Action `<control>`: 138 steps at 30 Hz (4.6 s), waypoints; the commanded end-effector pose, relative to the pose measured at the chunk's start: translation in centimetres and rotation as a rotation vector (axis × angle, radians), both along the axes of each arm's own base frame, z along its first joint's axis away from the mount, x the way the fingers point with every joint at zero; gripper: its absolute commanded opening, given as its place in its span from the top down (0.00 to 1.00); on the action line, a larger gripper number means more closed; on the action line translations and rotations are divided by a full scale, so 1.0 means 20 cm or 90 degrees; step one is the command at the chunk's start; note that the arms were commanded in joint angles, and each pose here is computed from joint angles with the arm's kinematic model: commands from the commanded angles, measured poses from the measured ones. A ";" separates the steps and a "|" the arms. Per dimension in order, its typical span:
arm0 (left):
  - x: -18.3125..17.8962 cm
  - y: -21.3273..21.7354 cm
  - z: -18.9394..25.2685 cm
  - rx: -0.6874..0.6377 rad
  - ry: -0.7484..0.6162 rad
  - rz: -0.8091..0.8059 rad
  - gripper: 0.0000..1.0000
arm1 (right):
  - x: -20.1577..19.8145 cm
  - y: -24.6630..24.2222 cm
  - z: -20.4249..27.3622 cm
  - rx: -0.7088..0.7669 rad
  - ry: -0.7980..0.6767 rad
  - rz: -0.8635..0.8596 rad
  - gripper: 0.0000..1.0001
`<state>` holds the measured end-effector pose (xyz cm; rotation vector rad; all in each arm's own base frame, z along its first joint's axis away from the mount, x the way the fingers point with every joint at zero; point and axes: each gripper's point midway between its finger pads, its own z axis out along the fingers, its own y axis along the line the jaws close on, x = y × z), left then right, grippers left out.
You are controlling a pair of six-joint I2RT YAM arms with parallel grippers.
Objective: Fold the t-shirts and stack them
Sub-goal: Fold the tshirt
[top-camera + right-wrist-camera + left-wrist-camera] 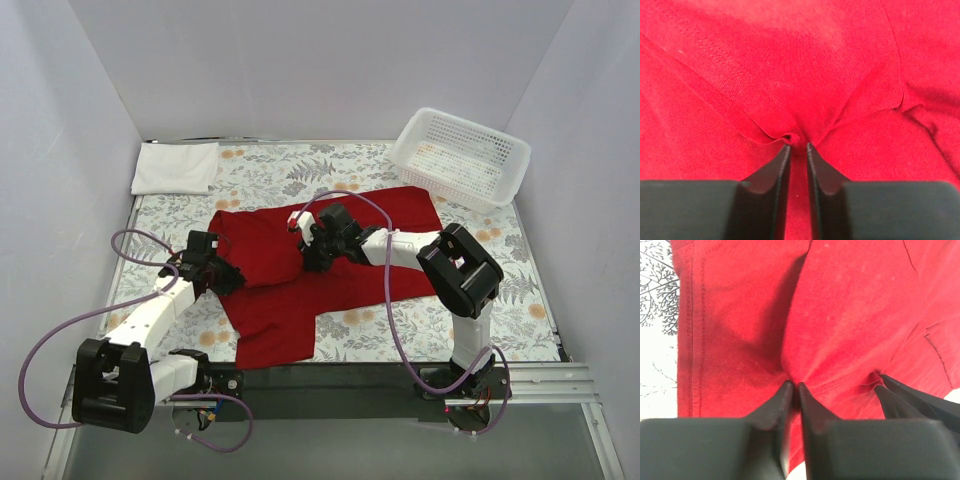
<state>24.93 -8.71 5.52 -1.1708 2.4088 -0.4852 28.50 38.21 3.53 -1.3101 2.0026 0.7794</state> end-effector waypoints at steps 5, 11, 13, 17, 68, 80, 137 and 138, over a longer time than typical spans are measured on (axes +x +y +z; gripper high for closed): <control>0.07 0.08 0.16 0.051 -0.064 0.026 0.54 | 0.11 -0.09 0.20 0.027 -0.028 -0.070 0.55; 0.30 0.28 0.35 0.184 -0.142 0.068 0.50 | 0.33 -0.49 0.30 0.028 -0.034 -0.267 0.47; 0.39 0.33 0.34 0.202 -0.149 0.076 0.50 | 0.43 -0.68 0.33 0.027 -0.041 -0.352 0.46; 0.57 0.37 0.28 0.218 -0.145 0.076 0.50 | 0.55 -0.94 0.33 0.045 -0.006 -0.481 0.47; 0.91 0.58 0.16 0.346 -0.095 0.063 0.53 | 0.64 -1.65 0.21 0.139 0.103 -0.791 0.52; 0.70 0.31 0.36 0.310 -0.166 -0.023 0.48 | 0.86 -1.36 0.17 0.092 0.065 -0.695 0.62; 1.01 0.34 -0.27 0.314 0.005 -0.030 0.76 | 0.56 -1.98 -0.10 0.111 0.224 -1.009 0.64; 1.01 0.34 -0.28 0.313 0.007 -0.029 0.77 | 0.56 -1.99 -0.09 0.114 0.220 -1.012 0.64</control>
